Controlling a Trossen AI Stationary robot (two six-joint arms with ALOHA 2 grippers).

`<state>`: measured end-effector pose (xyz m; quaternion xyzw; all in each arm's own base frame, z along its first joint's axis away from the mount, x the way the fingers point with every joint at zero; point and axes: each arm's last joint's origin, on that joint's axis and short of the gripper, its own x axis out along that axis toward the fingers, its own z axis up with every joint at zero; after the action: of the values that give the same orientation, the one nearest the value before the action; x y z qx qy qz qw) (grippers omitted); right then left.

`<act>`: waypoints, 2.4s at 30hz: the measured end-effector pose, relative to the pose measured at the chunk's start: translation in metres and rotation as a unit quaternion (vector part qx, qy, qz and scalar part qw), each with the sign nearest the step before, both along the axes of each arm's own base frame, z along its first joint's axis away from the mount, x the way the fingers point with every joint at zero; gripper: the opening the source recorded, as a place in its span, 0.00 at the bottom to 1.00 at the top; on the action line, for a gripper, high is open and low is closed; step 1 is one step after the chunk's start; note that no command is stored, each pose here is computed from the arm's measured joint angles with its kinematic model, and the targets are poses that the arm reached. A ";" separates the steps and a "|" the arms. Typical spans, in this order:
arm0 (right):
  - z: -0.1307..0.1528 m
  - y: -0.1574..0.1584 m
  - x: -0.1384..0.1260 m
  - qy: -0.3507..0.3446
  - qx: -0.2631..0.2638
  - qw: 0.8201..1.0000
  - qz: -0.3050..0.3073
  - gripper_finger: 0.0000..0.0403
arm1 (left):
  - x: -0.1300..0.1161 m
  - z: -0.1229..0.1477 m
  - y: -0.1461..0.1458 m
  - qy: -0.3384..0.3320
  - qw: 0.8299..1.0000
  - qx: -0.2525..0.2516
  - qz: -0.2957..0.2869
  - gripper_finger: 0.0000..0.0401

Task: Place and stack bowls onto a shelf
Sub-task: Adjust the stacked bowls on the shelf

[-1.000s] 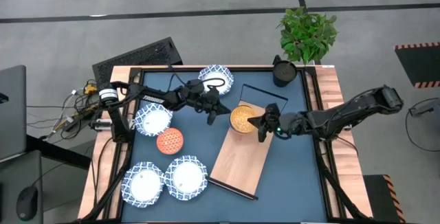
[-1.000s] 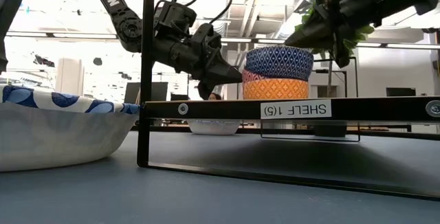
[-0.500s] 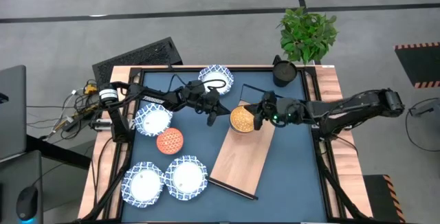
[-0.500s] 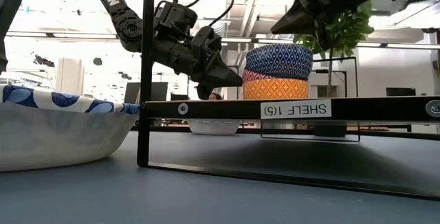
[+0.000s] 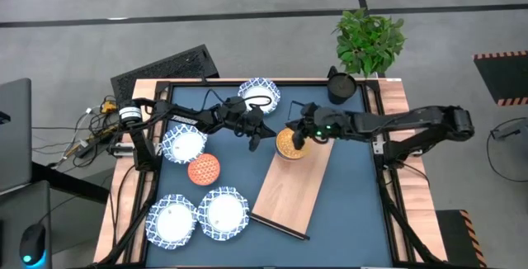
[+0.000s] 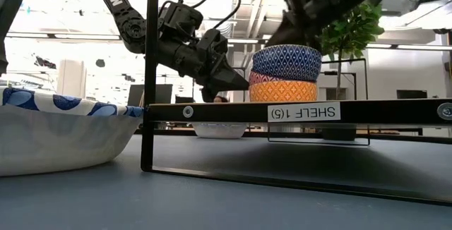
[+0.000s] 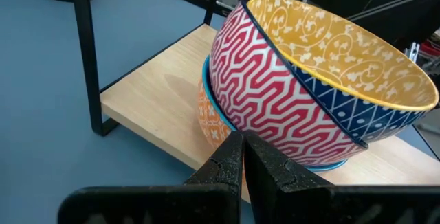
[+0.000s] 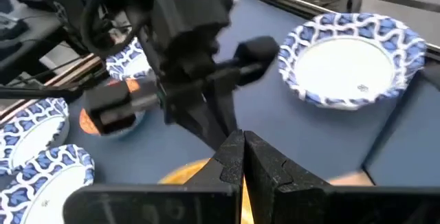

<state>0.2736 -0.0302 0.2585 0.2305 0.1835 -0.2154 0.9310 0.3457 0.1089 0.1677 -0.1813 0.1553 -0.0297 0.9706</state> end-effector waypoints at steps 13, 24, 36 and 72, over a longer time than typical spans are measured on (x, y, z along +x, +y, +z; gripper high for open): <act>-0.015 -0.007 0.023 0.109 0.010 0.994 0.002 0.08 | 0.000 -0.001 0.000 0.008 1.000 -0.003 0.000 0.00; -0.014 -0.013 0.024 0.117 0.014 0.993 0.002 0.08 | 0.000 -0.002 0.000 0.009 1.000 -0.002 0.001 0.00; -0.014 -0.021 0.023 0.121 0.026 0.992 0.008 0.08 | 0.000 -0.001 0.000 0.005 1.000 -0.001 0.001 0.00; -0.016 -0.020 0.022 0.127 0.030 0.991 0.012 0.08 | 0.003 0.015 0.006 -0.075 0.996 0.039 0.035 0.00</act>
<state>0.2958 -0.0502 0.2429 0.2266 0.3094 -0.2264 0.8954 0.3486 0.1146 0.1825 -0.1459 0.0769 -0.0026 0.9863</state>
